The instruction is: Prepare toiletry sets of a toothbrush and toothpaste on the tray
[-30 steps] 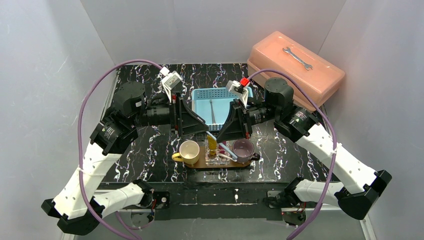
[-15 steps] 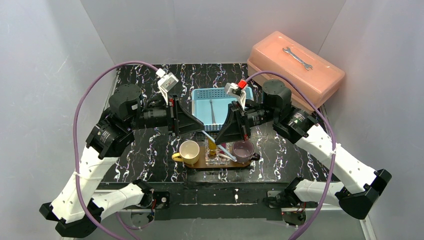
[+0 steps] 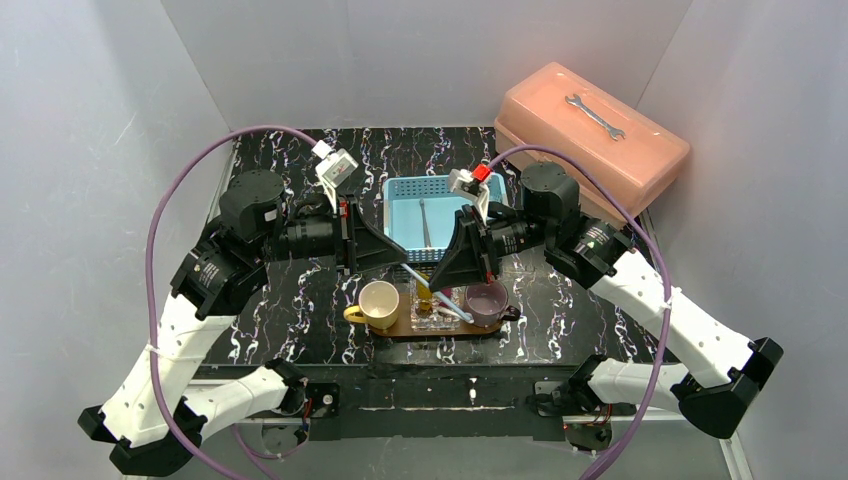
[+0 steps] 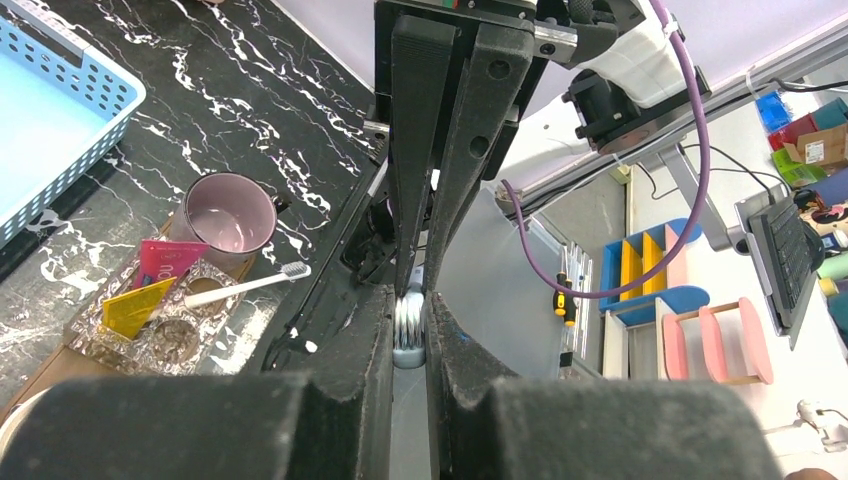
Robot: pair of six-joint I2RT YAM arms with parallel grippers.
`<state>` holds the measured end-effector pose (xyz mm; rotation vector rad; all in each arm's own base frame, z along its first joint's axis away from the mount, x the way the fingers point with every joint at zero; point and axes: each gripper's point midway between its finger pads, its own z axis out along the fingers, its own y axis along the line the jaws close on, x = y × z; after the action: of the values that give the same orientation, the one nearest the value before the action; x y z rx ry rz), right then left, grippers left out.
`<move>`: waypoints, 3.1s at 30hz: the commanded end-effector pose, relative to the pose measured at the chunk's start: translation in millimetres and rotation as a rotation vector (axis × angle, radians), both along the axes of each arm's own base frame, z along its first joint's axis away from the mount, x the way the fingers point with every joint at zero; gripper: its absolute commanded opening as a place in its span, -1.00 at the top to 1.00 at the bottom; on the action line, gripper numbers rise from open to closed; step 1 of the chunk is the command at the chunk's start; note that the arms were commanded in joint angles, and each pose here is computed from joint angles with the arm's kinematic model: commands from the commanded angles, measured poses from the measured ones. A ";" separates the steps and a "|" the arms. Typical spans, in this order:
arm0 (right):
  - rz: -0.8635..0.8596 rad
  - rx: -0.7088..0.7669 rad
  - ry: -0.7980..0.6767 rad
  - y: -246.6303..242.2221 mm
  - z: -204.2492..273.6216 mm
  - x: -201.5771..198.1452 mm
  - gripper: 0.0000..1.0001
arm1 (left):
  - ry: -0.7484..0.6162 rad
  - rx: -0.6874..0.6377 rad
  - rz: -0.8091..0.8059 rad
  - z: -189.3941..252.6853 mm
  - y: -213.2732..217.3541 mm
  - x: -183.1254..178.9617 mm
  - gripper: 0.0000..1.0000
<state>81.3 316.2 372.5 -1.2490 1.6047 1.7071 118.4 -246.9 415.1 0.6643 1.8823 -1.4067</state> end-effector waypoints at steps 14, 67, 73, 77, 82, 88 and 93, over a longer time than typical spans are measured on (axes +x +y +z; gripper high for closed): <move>-0.134 -0.075 -0.067 -6.0 -9.6 16.2 0.00 | -0.009 0.057 0.078 -19.5 15.8 0.2 1.00; -0.647 -0.352 -0.223 -42.7 -69.0 99.3 -0.08 | -0.285 0.554 0.492 -125.5 -4.9 33.2 1.00; -0.643 -0.354 -0.213 -41.0 -71.5 99.2 -0.08 | -0.283 0.566 0.487 -138.4 -10.7 34.3 1.00; -0.646 -0.359 -0.212 -41.5 -72.9 99.6 -0.08 | -0.281 0.580 0.479 -147.1 -13.6 34.4 1.00; -0.643 -0.369 -0.204 -41.2 -77.6 99.4 -0.08 | -0.278 0.590 0.477 -157.0 -17.0 35.0 1.00; -0.653 -0.375 -0.203 -42.3 -80.8 100.7 -0.10 | -0.269 0.601 0.482 -171.3 -19.2 35.7 1.00; -0.656 -0.375 -0.201 -42.3 -82.9 101.1 -0.11 | -0.277 0.610 0.501 -177.9 -19.5 39.3 1.00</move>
<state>177.3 271.0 278.8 -0.8863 2.0281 0.8739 151.5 -265.1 235.8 0.6203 2.0823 -0.4097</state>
